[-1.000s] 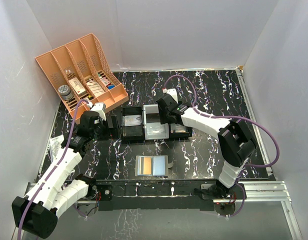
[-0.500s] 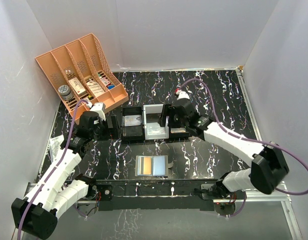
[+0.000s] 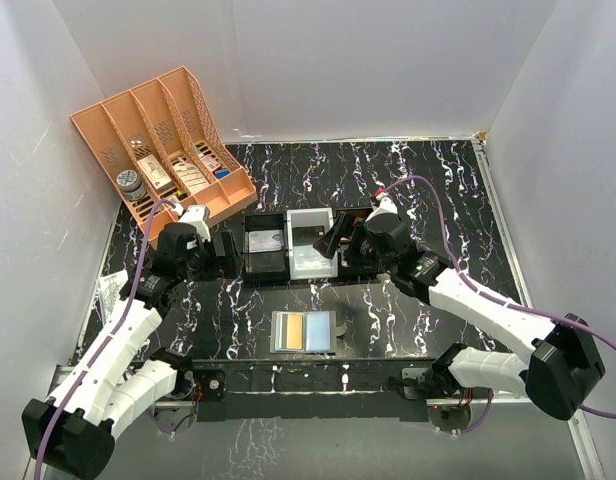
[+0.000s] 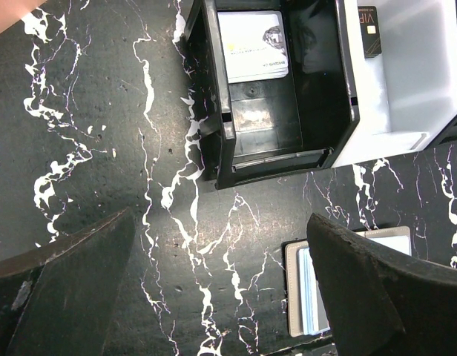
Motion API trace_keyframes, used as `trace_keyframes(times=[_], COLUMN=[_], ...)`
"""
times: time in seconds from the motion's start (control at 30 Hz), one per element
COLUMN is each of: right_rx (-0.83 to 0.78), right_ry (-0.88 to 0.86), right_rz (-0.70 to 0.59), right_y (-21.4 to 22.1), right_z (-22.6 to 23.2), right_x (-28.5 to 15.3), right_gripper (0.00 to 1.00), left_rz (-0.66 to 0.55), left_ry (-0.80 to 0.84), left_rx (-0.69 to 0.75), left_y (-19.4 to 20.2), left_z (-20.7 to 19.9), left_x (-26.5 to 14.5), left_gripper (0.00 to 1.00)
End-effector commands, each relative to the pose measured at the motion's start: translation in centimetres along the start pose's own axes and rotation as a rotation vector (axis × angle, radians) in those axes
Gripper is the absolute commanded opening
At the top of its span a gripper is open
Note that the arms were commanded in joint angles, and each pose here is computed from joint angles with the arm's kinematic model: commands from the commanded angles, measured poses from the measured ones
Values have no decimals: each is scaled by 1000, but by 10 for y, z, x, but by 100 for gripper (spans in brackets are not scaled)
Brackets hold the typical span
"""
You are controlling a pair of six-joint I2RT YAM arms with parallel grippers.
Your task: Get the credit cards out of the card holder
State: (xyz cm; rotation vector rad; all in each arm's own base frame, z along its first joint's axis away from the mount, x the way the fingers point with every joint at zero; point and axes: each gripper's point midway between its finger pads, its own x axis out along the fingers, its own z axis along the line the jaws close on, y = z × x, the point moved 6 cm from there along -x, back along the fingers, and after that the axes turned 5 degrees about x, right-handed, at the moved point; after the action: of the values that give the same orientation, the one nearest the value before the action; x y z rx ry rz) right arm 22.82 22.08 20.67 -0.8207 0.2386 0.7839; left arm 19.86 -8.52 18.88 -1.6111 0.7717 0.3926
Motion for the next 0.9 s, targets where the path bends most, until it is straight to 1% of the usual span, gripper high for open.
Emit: trace_keyframes(times=[0.0,0.07,0.2,0.27,0.37,0.47,0.6,0.77,0.87], right_rx=[134,117,145,153,142,133,147,164,156], right_ry=[-89,-186,-353,-402,-394,-402,-381,-334,-337], right_rz=[-53,-33,-27,-8,53,126,183,228,263], right_y=[-3,3,7,9,13,19,33,61,83], right_z=[10,15,28,33,37,39,31,16,16], right_x=[-3,-3,-10,-11,-6,-4,-8,-17,-22], right_gripper=[98,98,98,98,96,89,81,72,70], left_rz=[-3,-1,-4,-4,-2,4,19,29,33], left_ry=[2,5,6,5,3,4,11,23,47], left_rx=[0,2,2,1,1,1,4,3,4], left_y=[1,0,0,1,1,2,3,4,4], left_z=[1,0,0,0,1,0,0,-2,-4], left_x=[-2,-2,-3,-3,-2,-1,1,3,3], left_gripper=[99,99,99,99,99,99,99,99,99])
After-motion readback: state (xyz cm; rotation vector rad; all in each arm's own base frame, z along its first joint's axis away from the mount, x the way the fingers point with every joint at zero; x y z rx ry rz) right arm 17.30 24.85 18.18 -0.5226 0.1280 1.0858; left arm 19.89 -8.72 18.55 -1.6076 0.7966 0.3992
